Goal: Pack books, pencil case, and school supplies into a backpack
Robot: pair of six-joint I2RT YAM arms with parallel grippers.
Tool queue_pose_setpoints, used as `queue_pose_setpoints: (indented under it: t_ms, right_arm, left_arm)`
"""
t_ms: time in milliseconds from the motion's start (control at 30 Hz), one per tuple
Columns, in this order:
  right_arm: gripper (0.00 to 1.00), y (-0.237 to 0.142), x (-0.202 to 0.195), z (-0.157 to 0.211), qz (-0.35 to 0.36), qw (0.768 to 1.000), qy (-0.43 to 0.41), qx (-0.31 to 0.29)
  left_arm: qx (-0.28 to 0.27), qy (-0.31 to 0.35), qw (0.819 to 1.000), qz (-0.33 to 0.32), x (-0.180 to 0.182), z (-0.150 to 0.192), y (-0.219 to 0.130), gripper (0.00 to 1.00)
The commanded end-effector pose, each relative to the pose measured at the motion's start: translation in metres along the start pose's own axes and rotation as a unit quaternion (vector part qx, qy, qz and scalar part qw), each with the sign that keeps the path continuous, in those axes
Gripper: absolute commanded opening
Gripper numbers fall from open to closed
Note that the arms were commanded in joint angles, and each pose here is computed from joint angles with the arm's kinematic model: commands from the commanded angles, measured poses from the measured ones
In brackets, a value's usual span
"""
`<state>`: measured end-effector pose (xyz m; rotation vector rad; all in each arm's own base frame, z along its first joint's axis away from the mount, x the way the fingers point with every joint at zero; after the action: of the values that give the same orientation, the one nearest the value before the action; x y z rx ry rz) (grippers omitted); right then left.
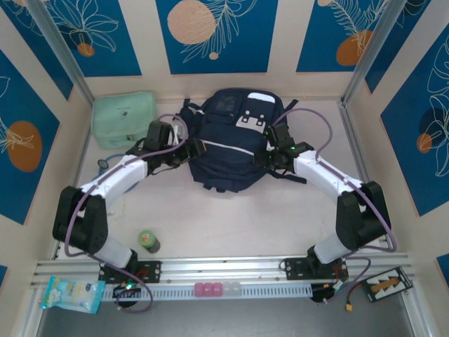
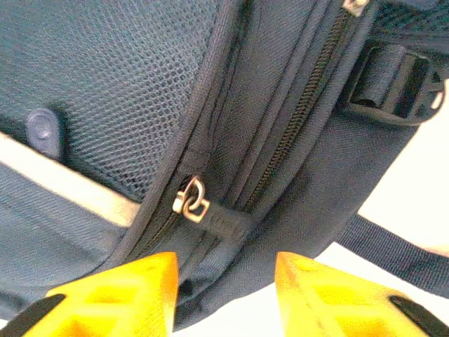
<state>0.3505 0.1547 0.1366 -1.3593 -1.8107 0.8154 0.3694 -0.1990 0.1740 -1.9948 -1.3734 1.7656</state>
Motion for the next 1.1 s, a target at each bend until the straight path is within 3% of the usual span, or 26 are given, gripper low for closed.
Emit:
queue_pose_setpoints:
  t_ms: [0,133,200,400,500,600,667,833,967,1067]
  right_arm:
    - [0.57,-0.041,0.020,-0.035,-0.048,0.996,-0.009,-0.075]
    - [0.69,-0.085,0.002,-0.069,-0.003,0.986,-0.006,-0.167]
    - [0.73,-0.110,-0.015,-0.088,0.023,0.975,0.010,-0.223]
    - [0.92,-0.149,-0.080,-0.113,0.104,0.943,0.067,-0.310]
    - [1.00,-0.145,-0.115,-0.105,0.151,0.930,0.102,-0.320]
    - [0.99,-0.133,-0.149,-0.082,0.191,0.914,0.136,-0.329]
    - [0.99,-0.124,-0.169,-0.062,0.217,0.904,0.160,-0.331]
    - [0.99,-0.090,-0.202,-0.015,0.263,0.899,0.186,-0.298]
    - [0.99,-0.067,-0.206,0.003,0.295,0.907,0.134,-0.267]
    - [0.99,-0.052,-0.204,0.006,0.285,0.915,0.106,-0.267]
  left_arm:
    - [-0.077,0.070,0.993,-0.052,-0.006,-0.030,-0.040,0.89]
    - [-0.188,0.125,0.968,-0.105,-0.010,-0.062,-0.088,1.00]
    - [-0.257,0.148,0.946,-0.131,-0.009,-0.078,-0.115,1.00]
    - [-0.432,0.184,0.860,-0.202,0.020,-0.101,-0.175,1.00]
    - [-0.505,0.180,0.807,-0.247,0.051,-0.099,-0.195,1.00]
    - [-0.537,0.172,0.776,-0.282,0.087,-0.092,-0.200,1.00]
    - [-0.531,0.169,0.774,-0.300,0.109,-0.086,-0.193,1.00]
    - [-0.481,0.168,0.791,-0.338,0.155,-0.076,-0.163,0.99]
    - [-0.417,0.243,0.811,-0.331,0.167,-0.075,-0.119,1.00]
    - [-0.391,0.277,0.828,-0.290,0.164,-0.078,-0.092,1.00]
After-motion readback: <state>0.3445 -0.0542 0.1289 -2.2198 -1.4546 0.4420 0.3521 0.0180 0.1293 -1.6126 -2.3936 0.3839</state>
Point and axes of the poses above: each hand's point on the last joint's axis, 136 mm out from that joint toward the fingers, its own y axis out along the fingers, its own x axis along the line the jaws close on, z = x × y, the point moved 1 cm from there along -y, back along the fingers, and after that the axes turned 9 degrees about -y, right-handed, at the moved point
